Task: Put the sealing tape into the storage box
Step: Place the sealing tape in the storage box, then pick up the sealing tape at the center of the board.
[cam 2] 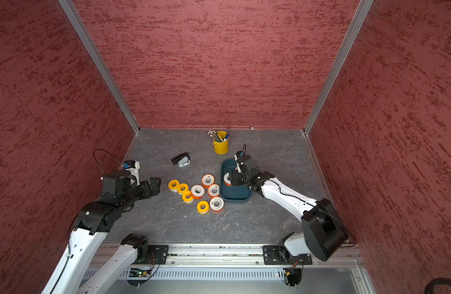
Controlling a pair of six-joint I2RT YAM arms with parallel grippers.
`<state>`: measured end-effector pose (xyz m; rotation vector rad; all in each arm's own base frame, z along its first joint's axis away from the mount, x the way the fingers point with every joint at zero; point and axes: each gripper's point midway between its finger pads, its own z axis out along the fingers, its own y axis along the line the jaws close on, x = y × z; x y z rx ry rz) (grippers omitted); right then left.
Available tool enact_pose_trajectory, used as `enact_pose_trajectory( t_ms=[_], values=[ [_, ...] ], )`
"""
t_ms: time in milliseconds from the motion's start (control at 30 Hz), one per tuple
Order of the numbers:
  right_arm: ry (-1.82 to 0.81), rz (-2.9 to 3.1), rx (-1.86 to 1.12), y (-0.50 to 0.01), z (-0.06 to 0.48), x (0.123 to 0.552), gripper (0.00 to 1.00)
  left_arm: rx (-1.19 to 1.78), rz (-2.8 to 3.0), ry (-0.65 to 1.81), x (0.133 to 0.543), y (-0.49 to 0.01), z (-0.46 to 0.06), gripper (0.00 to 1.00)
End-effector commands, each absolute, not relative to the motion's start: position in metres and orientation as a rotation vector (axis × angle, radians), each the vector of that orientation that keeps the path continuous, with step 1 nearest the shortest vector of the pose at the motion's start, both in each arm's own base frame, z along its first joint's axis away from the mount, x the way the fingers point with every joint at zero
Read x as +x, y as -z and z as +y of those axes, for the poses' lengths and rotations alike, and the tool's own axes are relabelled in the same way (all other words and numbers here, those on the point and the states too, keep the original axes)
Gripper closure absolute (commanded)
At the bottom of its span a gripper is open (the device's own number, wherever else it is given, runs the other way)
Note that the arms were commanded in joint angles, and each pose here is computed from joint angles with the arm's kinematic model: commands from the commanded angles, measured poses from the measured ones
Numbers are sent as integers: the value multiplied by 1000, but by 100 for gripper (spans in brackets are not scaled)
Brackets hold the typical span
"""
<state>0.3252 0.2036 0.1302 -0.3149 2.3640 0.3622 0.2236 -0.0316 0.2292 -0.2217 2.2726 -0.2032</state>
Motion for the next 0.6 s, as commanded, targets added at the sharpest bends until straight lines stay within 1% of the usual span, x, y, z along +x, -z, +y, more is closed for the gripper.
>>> enact_pose_trajectory(
  t_ms=[0, 200, 433, 567],
  values=[
    [-322, 2289, -255, -138, 188, 322, 24, -220, 2259, 202, 225, -230, -30, 0],
    [-281, 2248, -172, -131, 159, 299, 23, -219, 2259, 205, 225, -230, -31, 0],
    [-314, 2195, -77, -120, 135, 273, 23, -216, 2264, 212, 225, -230, -32, 0],
    [-307, 2160, -20, -122, 124, 267, 23, -220, 2267, 208, 225, -229, -32, 0]
  ],
)
